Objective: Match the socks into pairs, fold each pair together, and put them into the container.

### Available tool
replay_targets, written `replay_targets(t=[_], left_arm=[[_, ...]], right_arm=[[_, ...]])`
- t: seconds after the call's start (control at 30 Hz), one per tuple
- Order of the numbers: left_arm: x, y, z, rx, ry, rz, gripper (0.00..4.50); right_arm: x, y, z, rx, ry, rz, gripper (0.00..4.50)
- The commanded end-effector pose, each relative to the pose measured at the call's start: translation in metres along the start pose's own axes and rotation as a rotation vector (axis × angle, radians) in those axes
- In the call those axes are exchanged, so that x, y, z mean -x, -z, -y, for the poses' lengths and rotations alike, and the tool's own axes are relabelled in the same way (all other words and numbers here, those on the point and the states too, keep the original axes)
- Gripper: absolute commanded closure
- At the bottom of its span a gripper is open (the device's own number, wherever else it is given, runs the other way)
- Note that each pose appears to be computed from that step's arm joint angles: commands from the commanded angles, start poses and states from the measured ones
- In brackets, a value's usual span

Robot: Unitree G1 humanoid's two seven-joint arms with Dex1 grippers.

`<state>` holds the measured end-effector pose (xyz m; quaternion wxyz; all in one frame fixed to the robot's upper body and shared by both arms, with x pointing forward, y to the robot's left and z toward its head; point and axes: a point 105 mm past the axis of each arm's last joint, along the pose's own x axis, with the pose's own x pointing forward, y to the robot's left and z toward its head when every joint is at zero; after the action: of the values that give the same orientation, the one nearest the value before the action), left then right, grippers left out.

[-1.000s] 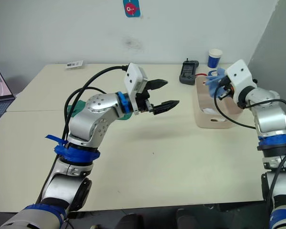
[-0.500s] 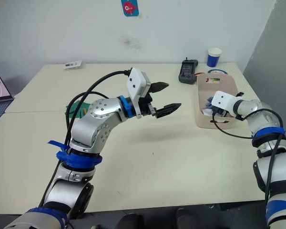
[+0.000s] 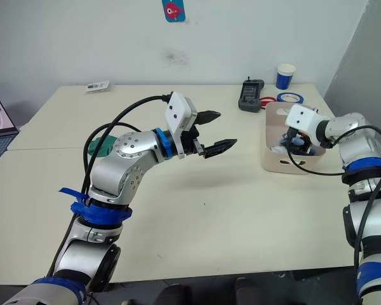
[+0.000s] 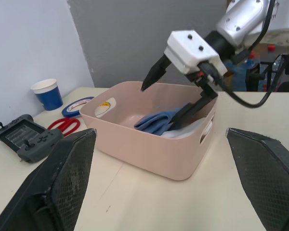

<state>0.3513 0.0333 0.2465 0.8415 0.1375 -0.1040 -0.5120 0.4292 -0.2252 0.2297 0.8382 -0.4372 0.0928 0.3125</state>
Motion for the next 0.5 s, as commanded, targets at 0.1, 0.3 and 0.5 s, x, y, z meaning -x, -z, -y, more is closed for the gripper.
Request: replay_targets(t=[0.1,0.3,0.5], left_arm=[[0.017,0.003,-0.011,-0.033,-0.026,-0.022,0.00],[0.061,0.041,-0.023,0.011,-0.133,-0.121,0.00],[0.125,0.085,-0.018,0.100,-0.374,-0.176,0.00]], right_arm=[[0.037,-0.038,0.009,-0.105,0.006,0.174,0.04],[0.058,-0.083,-0.059,-0.266,-0.120,0.417,0.04],[0.054,-0.067,-0.133,-0.413,0.072,0.436,0.04]])
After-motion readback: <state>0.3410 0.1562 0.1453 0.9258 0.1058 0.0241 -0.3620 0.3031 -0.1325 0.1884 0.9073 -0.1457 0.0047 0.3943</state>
